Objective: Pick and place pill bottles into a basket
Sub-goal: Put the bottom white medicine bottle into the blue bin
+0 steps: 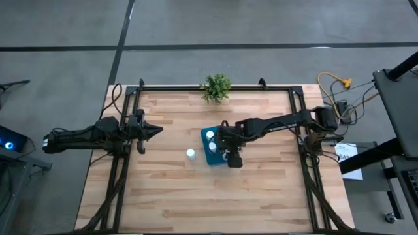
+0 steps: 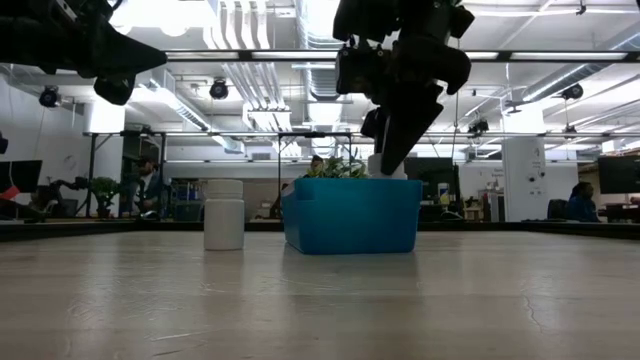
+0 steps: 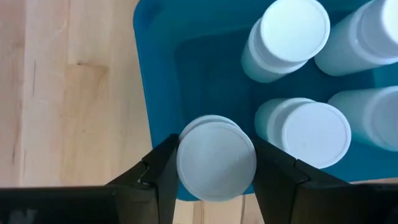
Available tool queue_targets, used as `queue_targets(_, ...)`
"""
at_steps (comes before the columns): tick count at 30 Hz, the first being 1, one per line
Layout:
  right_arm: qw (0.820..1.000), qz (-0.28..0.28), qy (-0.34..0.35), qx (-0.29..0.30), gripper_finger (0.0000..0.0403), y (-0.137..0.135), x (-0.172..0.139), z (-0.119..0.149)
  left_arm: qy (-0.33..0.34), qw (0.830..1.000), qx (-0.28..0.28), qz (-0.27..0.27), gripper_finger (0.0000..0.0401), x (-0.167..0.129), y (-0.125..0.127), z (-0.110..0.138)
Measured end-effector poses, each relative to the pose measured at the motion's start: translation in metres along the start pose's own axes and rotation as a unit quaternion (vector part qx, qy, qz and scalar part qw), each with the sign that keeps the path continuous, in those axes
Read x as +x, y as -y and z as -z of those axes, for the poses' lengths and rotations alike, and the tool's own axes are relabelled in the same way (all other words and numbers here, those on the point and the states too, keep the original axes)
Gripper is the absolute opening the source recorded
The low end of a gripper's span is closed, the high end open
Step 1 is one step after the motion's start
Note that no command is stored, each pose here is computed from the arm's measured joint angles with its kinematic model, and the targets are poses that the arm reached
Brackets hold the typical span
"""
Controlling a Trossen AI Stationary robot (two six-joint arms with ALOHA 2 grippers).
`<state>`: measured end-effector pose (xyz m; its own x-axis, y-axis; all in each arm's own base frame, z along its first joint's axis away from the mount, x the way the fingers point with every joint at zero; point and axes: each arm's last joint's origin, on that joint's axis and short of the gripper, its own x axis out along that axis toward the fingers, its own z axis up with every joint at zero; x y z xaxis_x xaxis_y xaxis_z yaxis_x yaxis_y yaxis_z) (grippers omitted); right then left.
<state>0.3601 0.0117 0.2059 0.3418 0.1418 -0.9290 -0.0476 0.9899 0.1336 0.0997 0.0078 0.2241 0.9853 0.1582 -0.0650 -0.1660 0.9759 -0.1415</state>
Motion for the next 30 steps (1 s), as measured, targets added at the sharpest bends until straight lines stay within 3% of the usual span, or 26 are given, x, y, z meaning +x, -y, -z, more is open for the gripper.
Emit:
queue_targets(9, 1.0, 0.024, -0.006, -0.003, 0.015, 0.003, 0.01, -0.001, -0.001, 1.0, 0.0, 0.0, 0.0, 0.0, 0.0, 0.0)
queue_targets(30, 1.0, -0.001, 0.001, 0.006, 0.015, -0.004, 0.013, 0.0, 0.002, 1.0, 0.0, 0.0, 0.0, 0.0, 0.0, 0.0)
